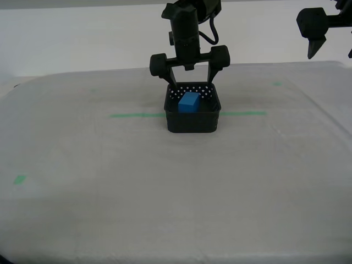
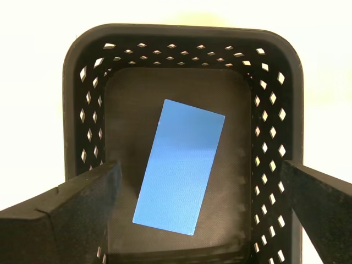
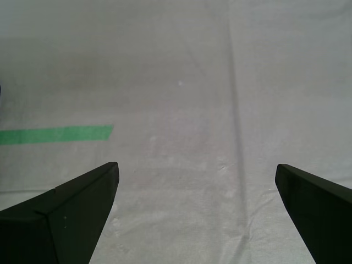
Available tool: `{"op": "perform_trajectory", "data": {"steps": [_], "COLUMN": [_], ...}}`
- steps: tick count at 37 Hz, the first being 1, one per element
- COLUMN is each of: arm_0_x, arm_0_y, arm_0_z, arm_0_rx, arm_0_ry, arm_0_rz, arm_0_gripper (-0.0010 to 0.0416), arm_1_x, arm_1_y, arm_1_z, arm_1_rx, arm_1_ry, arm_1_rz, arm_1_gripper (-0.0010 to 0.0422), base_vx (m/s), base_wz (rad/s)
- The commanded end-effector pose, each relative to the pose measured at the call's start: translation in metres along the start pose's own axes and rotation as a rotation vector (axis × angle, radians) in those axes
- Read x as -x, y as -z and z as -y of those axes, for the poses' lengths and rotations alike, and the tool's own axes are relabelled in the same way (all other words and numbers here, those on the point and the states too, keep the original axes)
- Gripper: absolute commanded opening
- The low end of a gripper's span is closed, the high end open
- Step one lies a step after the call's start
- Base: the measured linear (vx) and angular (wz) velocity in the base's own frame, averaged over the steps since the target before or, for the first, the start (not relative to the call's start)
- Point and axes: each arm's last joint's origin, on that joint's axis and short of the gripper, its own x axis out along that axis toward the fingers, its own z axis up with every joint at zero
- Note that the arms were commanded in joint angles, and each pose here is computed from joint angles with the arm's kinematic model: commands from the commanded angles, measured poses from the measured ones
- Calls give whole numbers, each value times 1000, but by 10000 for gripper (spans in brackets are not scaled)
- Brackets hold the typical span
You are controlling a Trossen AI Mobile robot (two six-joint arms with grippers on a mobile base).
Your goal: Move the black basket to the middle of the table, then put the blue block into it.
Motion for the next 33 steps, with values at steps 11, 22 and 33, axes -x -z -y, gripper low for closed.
{"op": "perform_trajectory", "data": {"steps": [11,22,33], "arm_0_x": [0,0,0], "arm_0_y": [0,0,0], "arm_0_z": [0,0,0], "arm_0_rx": [-1,-1,-1], "arm_0_ry": [3,3,3], "arm_0_rz": [1,1,0], "arm_0_gripper": [399,399,399], "arm_1_x": [1,12,35], "arm_1_y": [3,0,-4], "arm_1_z": [-1,-1,-3], "arm_1_rx": [-12,-63,-92], "arm_1_ry": [-17,-6,-5], "arm_1_rz": [-27,-17,-5], "arm_1_gripper": [403,401,401], "base_vx": [0,0,0], "base_wz": [0,0,0]}}
